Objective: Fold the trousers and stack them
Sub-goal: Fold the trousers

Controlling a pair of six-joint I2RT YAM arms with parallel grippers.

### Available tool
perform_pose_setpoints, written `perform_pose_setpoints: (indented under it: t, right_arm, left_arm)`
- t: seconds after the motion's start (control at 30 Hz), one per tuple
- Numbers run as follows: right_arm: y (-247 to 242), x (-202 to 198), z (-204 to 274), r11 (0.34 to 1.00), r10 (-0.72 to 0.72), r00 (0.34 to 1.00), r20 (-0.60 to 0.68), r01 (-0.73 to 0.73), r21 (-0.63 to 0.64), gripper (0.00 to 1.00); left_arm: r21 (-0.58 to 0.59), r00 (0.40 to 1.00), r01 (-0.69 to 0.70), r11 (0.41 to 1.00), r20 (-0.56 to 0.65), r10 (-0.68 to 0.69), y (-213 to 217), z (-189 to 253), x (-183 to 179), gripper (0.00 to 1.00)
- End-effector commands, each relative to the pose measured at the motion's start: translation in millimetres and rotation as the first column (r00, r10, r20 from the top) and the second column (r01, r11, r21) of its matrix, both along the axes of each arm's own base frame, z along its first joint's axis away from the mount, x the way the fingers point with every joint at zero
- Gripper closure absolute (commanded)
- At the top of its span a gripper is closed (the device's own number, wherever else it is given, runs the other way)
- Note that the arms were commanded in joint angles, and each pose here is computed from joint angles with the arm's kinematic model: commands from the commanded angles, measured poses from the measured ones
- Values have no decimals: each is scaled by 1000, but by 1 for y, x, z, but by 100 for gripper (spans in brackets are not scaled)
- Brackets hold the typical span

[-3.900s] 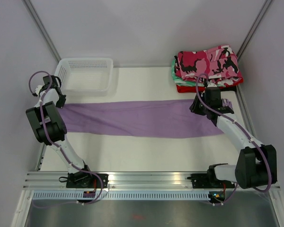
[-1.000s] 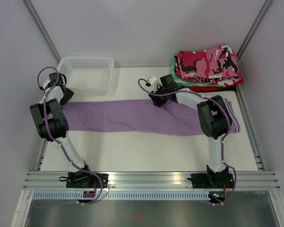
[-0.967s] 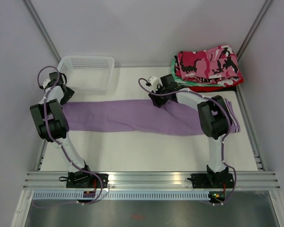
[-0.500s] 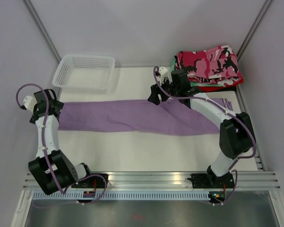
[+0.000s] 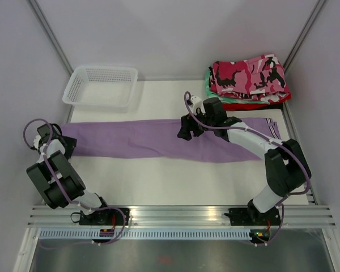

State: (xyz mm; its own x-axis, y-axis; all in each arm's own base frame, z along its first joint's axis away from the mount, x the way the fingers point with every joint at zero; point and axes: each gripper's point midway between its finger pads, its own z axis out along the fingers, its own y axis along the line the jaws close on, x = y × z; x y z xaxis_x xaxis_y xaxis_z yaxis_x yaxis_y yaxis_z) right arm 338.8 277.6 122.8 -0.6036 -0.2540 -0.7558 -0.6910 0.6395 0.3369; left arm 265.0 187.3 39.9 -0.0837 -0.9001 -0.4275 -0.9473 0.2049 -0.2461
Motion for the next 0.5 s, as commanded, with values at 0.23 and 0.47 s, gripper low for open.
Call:
perform_pose_setpoints:
  t: [0.23, 0.47]
  right_arm:
    - [3, 9, 25, 998, -51, 997, 60, 48, 47, 23]
    - [-1, 15, 15, 995, -97, 994, 49, 96, 32, 23]
  left_arm:
    - [145, 999, 33, 989, 4, -34, 47, 3, 33, 19]
    - [143, 999, 48, 989, -11, -47, 51, -10, 38, 39]
